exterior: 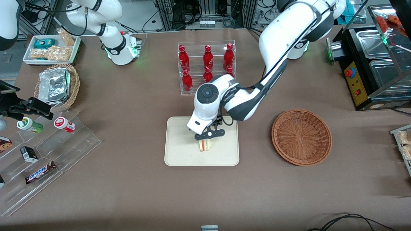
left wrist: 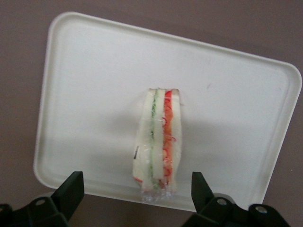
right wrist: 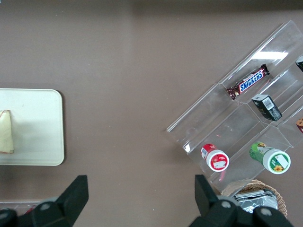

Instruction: Place sandwich from basket to tray

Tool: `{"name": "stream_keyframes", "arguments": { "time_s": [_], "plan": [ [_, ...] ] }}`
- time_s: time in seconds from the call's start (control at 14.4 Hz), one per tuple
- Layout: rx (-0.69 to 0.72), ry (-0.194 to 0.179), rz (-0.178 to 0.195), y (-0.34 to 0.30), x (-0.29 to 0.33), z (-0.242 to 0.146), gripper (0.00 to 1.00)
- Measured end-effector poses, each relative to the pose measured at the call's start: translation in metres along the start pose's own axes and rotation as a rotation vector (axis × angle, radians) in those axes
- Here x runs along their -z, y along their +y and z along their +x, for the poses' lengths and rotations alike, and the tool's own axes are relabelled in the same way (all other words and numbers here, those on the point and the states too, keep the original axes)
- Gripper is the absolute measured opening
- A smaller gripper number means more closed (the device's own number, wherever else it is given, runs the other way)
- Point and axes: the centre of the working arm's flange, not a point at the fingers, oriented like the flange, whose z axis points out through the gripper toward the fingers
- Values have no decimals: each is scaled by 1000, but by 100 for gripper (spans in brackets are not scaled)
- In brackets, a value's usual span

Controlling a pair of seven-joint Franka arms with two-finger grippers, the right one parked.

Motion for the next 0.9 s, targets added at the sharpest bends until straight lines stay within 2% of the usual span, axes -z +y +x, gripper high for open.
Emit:
{"name": "stream_keyframes", "arguments": {
  "time_s": [0.21, 0.35, 0.48, 0.76, 0.9],
  "plan": [
    [72, 31, 39, -46, 91, 27, 100],
    [109, 29, 69, -83, 140, 35, 100],
    [110, -16, 88, -120, 176, 41, 100],
    [70, -157, 157, -232, 230, 72, 100],
    [67, -208, 177, -300, 251, 92, 100]
  ]
}}
